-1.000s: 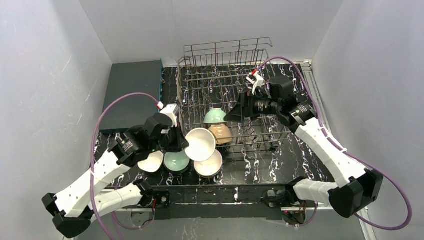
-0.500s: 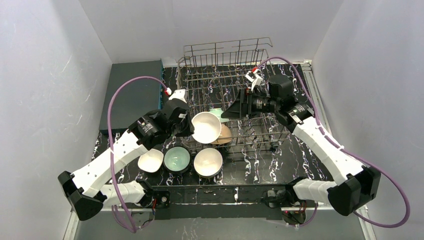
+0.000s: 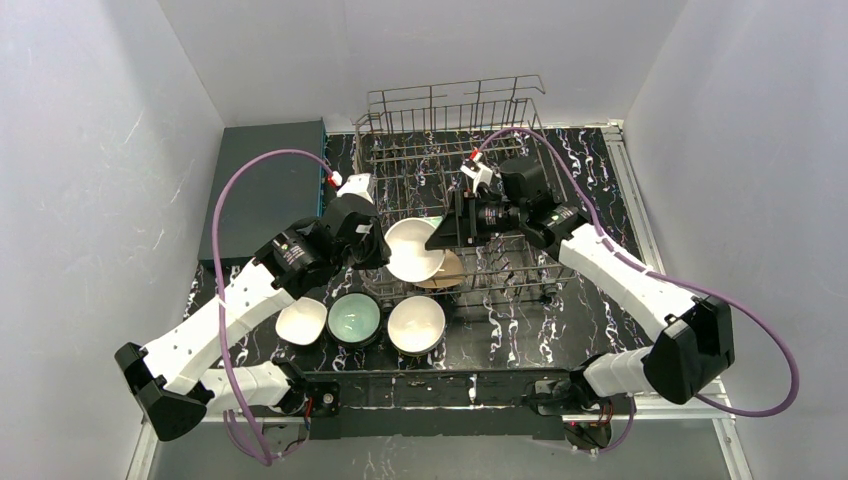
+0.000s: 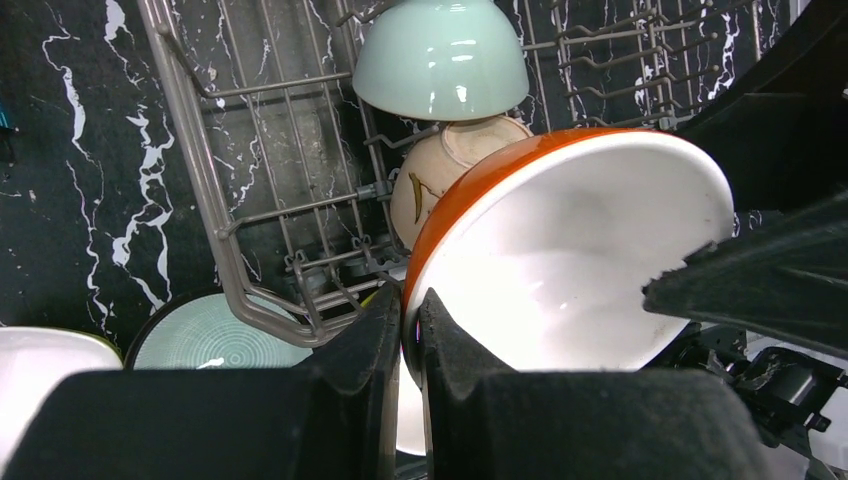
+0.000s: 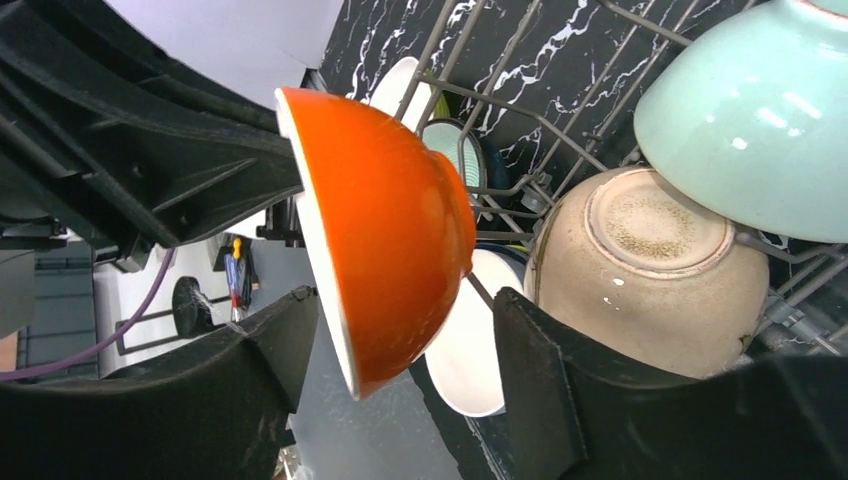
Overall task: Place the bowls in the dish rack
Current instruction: Place the bowl in the dish rack.
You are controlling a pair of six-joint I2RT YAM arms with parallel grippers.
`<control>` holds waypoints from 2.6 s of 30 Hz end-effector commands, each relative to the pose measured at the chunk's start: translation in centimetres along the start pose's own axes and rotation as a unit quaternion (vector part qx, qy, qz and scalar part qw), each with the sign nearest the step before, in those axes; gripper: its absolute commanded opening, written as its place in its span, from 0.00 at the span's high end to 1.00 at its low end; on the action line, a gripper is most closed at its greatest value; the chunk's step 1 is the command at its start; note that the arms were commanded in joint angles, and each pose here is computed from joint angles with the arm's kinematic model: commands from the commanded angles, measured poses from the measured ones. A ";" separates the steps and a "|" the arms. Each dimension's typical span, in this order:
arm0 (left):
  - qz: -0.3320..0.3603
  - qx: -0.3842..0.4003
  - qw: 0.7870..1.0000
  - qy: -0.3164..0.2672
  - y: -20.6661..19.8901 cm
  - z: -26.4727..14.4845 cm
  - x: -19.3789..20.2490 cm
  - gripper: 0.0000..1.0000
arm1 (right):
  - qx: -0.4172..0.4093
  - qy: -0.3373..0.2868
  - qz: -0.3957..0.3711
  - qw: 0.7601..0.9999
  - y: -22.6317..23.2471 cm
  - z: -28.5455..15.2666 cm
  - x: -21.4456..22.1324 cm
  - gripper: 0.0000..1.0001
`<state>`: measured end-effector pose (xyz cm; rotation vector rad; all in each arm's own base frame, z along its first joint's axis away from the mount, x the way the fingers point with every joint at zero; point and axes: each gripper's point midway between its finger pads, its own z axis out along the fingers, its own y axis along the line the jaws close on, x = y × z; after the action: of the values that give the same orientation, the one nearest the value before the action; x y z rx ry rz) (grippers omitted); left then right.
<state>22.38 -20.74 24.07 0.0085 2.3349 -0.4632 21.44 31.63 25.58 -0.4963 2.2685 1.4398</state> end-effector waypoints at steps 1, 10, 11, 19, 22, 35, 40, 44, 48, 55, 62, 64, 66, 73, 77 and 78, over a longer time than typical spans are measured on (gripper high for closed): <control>-0.017 0.034 0.999 -0.024 -1.7 -1.1 -1.7 1.00 | 0.013 -0.013 -0.015 1.000 -0.8 0.6 -0.8 0.32; -0.022 0.059 0.998 -0.015 -2.1 -1.4 -0.8 0.75 | 0.047 -0.016 -0.030 0.998 -2.1 0.5 -1.0 0.93; -0.023 0.063 0.998 -0.018 -2.1 -1.4 -0.9 0.68 | 0.052 -0.017 -0.035 0.998 -2.2 0.4 -1.1 0.99; -0.028 0.127 0.991 -0.007 -4.0 -2.0 -0.5 0.24 | 0.070 -0.037 -0.045 0.996 -3.3 -1.2 -2.0 0.99; -0.033 0.165 0.986 0.016 -5.3 -2.5 -0.2 0.10 | 0.061 -0.046 -0.051 0.996 -3.3 -2.0 -2.4 0.99; -0.137 0.376 0.913 0.079 -10.2 -5.1 -1.1 0.02 | 0.002 -0.070 -0.080 0.994 -2.0 -4.5 -3.7 0.99; -0.142 0.374 0.913 0.079 -10.2 -4.5 -1.4 0.02 | -0.019 -0.068 -0.083 0.994 -1.2 -4.6 -3.6 0.99; -0.157 0.372 0.912 0.073 -10.3 -3.8 -2.1 0.03 | -0.025 -0.063 -0.082 0.994 -1.1 -4.6 -3.3 0.99; -0.174 0.360 0.913 0.082 -10.2 -2.7 -2.3 0.05 | -0.026 -0.063 -0.082 0.994 -1.0 -4.6 -3.3 0.99; -0.188 0.382 0.900 0.098 -11.5 -2.2 -3.0 0.10 | -0.024 -0.059 -0.078 0.995 -1.2 -4.6 -3.0 0.99; -0.192 0.380 0.898 0.106 -11.5 -1.8 -2.7 0.22 | -0.022 -0.058 -0.075 0.995 -1.4 -4.5 -2.9 0.99; -0.192 0.379 0.899 0.107 -11.4 -1.7 -2.6 0.24 | -0.023 -0.057 -0.074 0.995 -1.4 -4.5 -2.8 0.99; -0.193 0.377 0.899 0.108 -11.4 -1.6 -2.6 0.25 | -0.024 -0.056 -0.075 0.995 -1.4 -4.5 -2.8 0.99; -0.192 0.382 0.897 0.115 -11.6 -1.3 -2.5 0.45 | -0.023 -0.056 -0.075 0.995 -1.4 -4.5 -2.8 0.99; -0.191 0.379 0.898 0.117 -11.5 -1.2 -2.3 0.59 | -0.014 -0.057 -0.074 0.996 -1.7 -4.4 -2.9 0.89; -0.191 0.377 0.899 0.116 -11.3 -1.2 -2.3 0.63 | -0.011 -0.057 -0.074 0.996 -1.8 -4.5 -2.9 0.80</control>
<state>22.06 -30.68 29.25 -0.0618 2.2407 -1.5899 24.35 26.91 25.11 -0.5183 2.1767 1.3726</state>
